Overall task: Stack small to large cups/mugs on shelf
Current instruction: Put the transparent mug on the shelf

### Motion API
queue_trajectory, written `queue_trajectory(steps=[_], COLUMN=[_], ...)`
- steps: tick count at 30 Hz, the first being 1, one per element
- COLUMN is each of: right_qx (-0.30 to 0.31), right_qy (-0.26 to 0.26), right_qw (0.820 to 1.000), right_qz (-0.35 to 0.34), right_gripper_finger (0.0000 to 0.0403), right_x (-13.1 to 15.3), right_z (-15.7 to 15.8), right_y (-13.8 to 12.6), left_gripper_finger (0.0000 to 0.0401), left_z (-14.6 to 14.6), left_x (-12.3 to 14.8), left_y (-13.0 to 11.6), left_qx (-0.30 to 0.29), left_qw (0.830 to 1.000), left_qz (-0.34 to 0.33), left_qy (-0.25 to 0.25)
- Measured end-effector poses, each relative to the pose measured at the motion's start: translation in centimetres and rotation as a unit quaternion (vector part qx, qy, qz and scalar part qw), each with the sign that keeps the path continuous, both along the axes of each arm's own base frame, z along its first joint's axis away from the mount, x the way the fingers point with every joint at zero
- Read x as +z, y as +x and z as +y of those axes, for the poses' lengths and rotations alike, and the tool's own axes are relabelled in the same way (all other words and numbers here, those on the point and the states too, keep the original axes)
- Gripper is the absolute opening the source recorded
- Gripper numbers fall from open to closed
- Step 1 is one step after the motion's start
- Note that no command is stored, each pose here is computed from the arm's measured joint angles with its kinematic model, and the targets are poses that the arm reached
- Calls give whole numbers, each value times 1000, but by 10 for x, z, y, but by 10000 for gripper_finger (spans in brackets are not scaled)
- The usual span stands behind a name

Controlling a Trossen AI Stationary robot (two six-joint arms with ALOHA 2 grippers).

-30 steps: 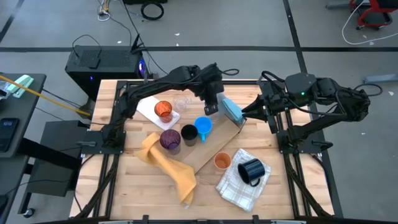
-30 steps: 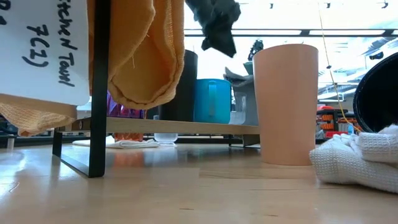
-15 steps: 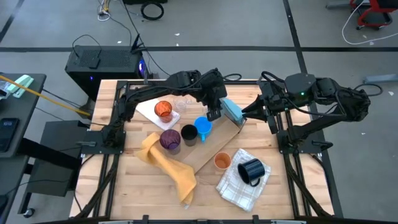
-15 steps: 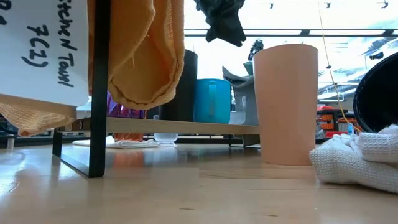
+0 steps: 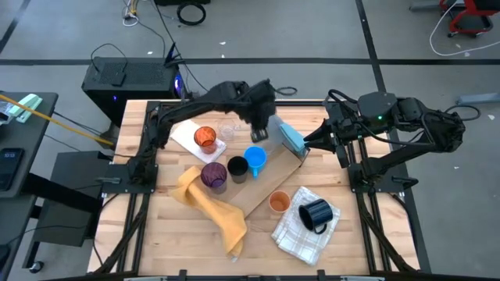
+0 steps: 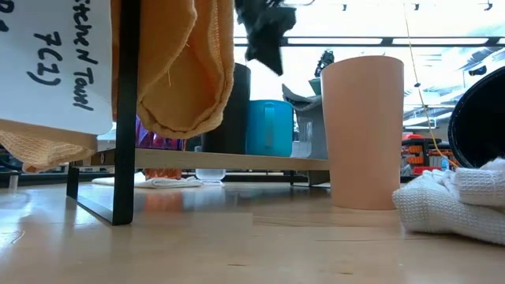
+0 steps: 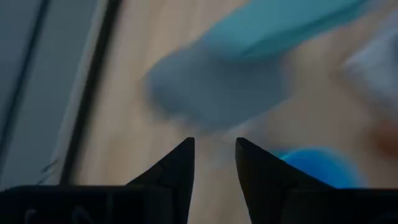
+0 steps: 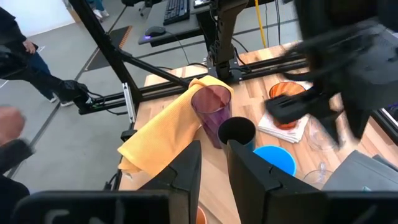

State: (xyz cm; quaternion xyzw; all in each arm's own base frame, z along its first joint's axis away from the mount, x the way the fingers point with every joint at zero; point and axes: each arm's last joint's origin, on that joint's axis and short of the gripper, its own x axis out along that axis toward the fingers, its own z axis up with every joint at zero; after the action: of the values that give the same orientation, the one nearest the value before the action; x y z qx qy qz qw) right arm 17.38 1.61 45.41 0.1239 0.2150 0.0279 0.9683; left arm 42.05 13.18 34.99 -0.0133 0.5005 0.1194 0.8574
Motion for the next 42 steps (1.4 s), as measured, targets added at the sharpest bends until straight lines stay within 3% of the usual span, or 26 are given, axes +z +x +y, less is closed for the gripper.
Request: queue_trajectory(steps=[8, 16, 24, 34, 42], right_qx=[-3, -5, -6, -8, -9], right_qy=[6, 13, 15, 22, 24], right_qw=[1000, 1000, 1000, 1000, 1000], right_qz=[0, -7, -13, -12, -12], right_gripper_finger=[84, 84, 84, 84, 84], right_x=[0, 2, 3, 3, 3], right_z=[0, 0, 0, 0, 0], right_y=[0, 1, 1, 1, 1], left_gripper_finger=[120, 120, 125, 113, 116], left_z=[65, 107, 104, 101, 105], left_x=[-7, -23, -57, -107, -118], left_y=[-42, -71, -71, -77, -73], left_qx=[71, 153, 181, 209, 220], left_qw=[994, 979, 963, 942, 947], left_qz=[87, 100, 152, 232, 213], left_qy=[-10, -90, -126, -122, -101])
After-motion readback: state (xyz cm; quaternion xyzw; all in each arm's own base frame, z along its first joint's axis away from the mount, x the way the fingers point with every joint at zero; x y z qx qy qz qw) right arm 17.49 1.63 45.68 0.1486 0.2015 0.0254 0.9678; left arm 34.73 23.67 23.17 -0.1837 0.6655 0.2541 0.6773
